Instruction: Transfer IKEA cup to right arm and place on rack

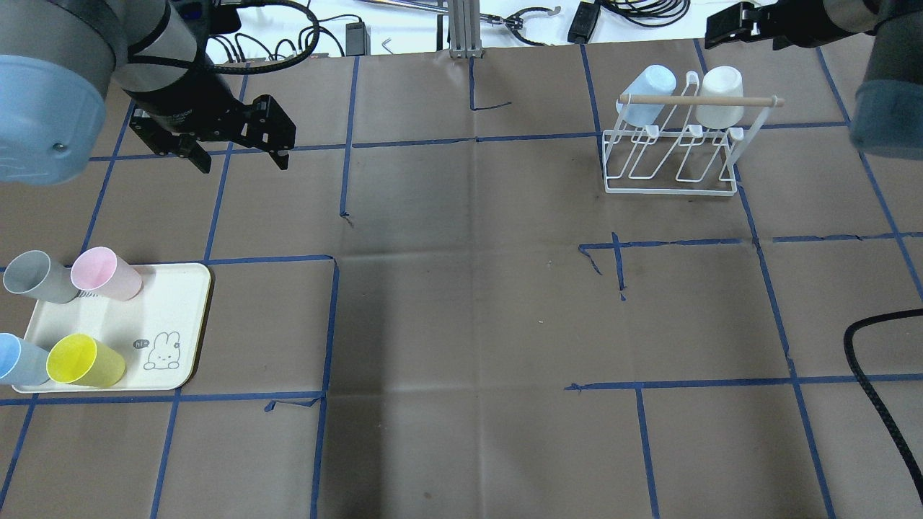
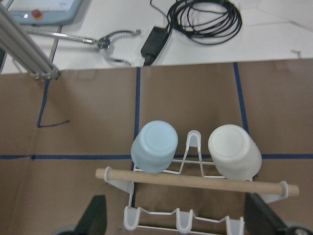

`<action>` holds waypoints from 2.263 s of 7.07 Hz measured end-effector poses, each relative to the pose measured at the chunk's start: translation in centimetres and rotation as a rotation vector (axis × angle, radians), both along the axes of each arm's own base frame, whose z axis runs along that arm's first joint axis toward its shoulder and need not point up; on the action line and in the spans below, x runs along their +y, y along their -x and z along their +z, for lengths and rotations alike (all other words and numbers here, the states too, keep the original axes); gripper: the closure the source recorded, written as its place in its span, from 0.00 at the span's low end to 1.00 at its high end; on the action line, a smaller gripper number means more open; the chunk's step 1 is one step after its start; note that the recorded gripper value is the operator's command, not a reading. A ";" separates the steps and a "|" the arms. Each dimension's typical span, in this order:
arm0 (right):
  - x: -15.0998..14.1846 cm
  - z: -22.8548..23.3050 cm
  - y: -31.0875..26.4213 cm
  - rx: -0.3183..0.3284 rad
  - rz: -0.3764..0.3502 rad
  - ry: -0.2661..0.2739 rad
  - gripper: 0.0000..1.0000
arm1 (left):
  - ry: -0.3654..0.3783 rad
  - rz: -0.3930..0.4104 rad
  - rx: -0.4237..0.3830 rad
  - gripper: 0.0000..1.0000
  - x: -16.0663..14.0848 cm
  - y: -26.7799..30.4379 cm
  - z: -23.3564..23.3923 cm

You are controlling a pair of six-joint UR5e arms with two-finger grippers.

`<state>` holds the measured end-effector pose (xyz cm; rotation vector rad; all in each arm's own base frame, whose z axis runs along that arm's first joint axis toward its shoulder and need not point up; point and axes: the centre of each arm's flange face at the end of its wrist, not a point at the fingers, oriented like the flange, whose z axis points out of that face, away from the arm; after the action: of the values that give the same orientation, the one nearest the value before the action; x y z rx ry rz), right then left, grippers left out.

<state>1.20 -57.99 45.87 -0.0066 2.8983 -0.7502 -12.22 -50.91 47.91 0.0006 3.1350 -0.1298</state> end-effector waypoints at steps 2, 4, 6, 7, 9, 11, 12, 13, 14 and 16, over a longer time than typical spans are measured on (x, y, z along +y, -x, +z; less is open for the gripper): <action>2.7 1.1 -3.1 -0.079 0.008 -0.272 0.00 | -0.001 0.001 0.000 0.00 0.0 0.0 0.0; 5.0 2.0 -5.1 -0.109 0.009 -0.400 0.00 | 0.000 0.001 0.000 0.00 -0.1 0.0 0.0; 7.6 4.4 -7.1 -0.081 0.027 -0.396 0.00 | 0.000 0.002 0.000 0.00 0.0 0.0 0.0; 8.7 4.4 -7.5 -0.048 0.003 -0.437 0.00 | 0.000 0.002 0.000 0.00 0.0 0.0 0.0; 10.3 3.2 -10.0 0.064 -0.046 -0.530 0.00 | -0.001 0.001 0.000 0.00 0.0 0.0 0.0; 10.6 1.6 -12.1 0.152 -0.082 -0.552 0.00 | -0.001 0.001 0.000 0.00 0.0 0.0 0.0; 10.4 0.8 -12.4 0.159 -0.097 -0.542 0.00 | -0.001 0.001 0.000 0.00 0.0 0.0 0.0; 10.2 0.3 -12.5 0.159 -0.104 -0.522 0.00 | -0.001 0.001 0.000 0.00 0.1 0.0 0.0; 10.0 0.1 -12.5 0.156 -0.106 -0.505 0.00 | 0.000 0.001 0.000 0.00 0.0 0.0 0.0; 9.7 -0.1 -12.6 0.151 -0.106 -0.494 0.00 | -0.001 0.001 0.000 0.00 0.0 0.0 0.0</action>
<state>13.81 -48.25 45.76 0.1508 3.1646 -0.0295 -12.22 -50.92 47.90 -0.0012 3.1351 -0.1282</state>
